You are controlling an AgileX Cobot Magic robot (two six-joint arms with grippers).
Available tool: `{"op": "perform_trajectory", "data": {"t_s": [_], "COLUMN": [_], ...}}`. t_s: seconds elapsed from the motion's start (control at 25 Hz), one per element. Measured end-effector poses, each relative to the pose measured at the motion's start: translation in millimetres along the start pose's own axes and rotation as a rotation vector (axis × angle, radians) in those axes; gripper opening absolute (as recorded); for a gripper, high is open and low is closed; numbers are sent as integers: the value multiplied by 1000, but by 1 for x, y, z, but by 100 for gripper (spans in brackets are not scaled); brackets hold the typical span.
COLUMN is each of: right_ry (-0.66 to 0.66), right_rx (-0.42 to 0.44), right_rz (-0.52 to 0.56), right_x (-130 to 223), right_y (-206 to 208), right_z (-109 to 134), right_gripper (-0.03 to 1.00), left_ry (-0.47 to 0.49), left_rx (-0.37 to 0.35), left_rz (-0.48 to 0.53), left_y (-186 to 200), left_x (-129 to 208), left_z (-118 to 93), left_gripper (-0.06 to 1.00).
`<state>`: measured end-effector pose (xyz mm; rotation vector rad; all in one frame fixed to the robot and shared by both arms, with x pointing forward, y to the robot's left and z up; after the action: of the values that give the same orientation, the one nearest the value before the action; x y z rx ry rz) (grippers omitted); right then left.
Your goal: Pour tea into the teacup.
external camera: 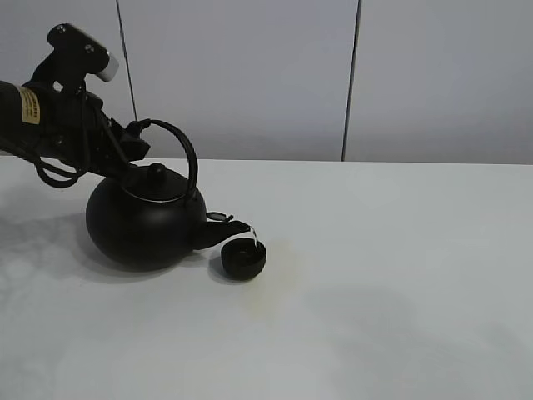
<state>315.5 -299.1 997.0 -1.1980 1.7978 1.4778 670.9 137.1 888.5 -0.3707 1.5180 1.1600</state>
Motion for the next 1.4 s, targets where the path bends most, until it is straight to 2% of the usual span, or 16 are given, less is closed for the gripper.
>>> {"op": "perform_trajectory", "data": {"t_s": [0.76,1.08,1.4], "right_ry": [0,0,0], "right_rx": [0,0,0], "right_rz": [0,0,0], "right_x": [0,0,0], "right_y": [0,0,0], "right_z": [0,0,0], "right_gripper": [68,68,68], "left_ry": [13,156,267], "left_rx": [-11,-32,16], "left_rz": [0,-46,-163], "left_y": [1,7,10], "left_x": [1,1,-21], "left_z": [5,23,19], "left_gripper": [11,11,11]}}
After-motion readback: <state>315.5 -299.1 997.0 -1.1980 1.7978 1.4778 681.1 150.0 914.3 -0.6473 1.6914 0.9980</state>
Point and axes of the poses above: a point on each arm's last joint axis where the gripper is mounted, y pointing back along that axis away from the gripper, z along the wrist's bending axis when the last joint is at zero, x = y × z, the point moved 10 cm from there along -y, pointing out along that axis toward the gripper, and after that the axes turned 13 degrees about y, right-handed, at the moved point
